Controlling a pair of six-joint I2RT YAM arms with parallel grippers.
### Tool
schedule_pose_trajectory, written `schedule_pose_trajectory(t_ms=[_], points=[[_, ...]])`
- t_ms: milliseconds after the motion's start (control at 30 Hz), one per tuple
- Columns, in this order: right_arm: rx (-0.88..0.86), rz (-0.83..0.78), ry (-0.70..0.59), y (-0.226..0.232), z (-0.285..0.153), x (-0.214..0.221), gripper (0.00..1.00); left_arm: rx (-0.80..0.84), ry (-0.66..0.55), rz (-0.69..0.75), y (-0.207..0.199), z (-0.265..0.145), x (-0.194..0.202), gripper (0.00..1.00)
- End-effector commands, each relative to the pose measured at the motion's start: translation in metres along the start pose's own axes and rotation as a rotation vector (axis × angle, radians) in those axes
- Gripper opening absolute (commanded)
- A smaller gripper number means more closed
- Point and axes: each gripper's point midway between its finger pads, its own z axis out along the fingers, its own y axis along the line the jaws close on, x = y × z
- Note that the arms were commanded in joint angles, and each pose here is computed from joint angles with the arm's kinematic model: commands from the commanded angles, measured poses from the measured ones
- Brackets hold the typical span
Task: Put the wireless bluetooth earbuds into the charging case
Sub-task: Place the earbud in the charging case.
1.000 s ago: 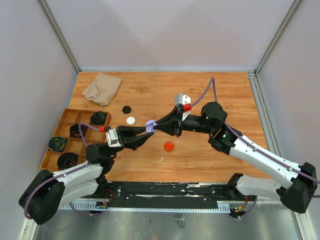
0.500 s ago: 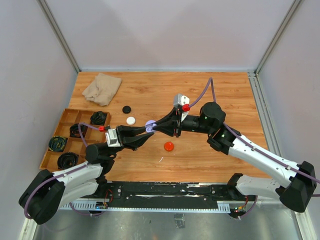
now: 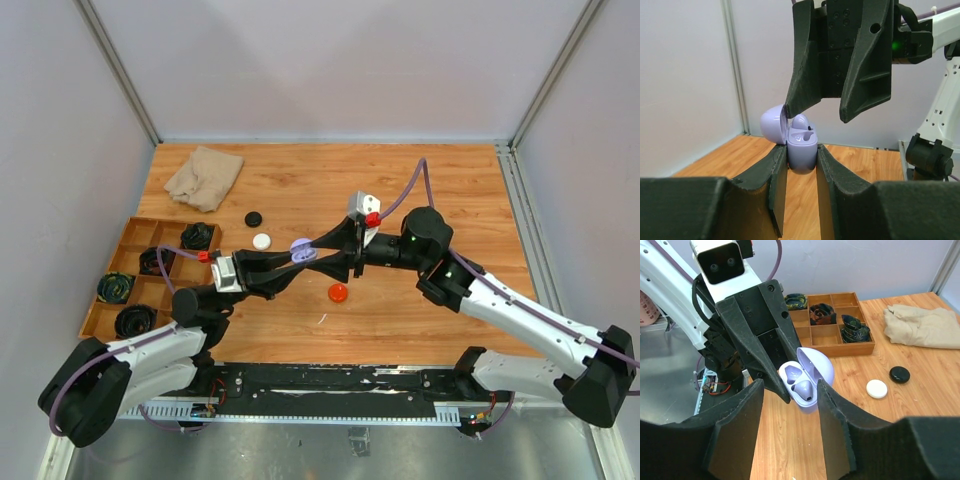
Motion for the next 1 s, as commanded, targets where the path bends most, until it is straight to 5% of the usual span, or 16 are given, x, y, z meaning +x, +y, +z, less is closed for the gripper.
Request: schedule_pose_trajectory(t_ms=[0, 367, 967], points=[[0.073, -0.067, -0.009, -0.006, -0.009, -0.012, 0.50, 0.000, -0.034, 0.047, 0.001, 0.000, -0.007, 0.00], [0.481, -0.078, 0.236, -0.076, -0.059, 0.011, 0.63, -0.065, 0.041, 0.062, 0.012, -0.012, 0.020, 0.00], [1.141, 0.345, 0.592, -0.214, -0.218, 0.113, 0.62, -0.126, 0.178, 0.131, 0.020, -0.036, 0.051, 0.00]])
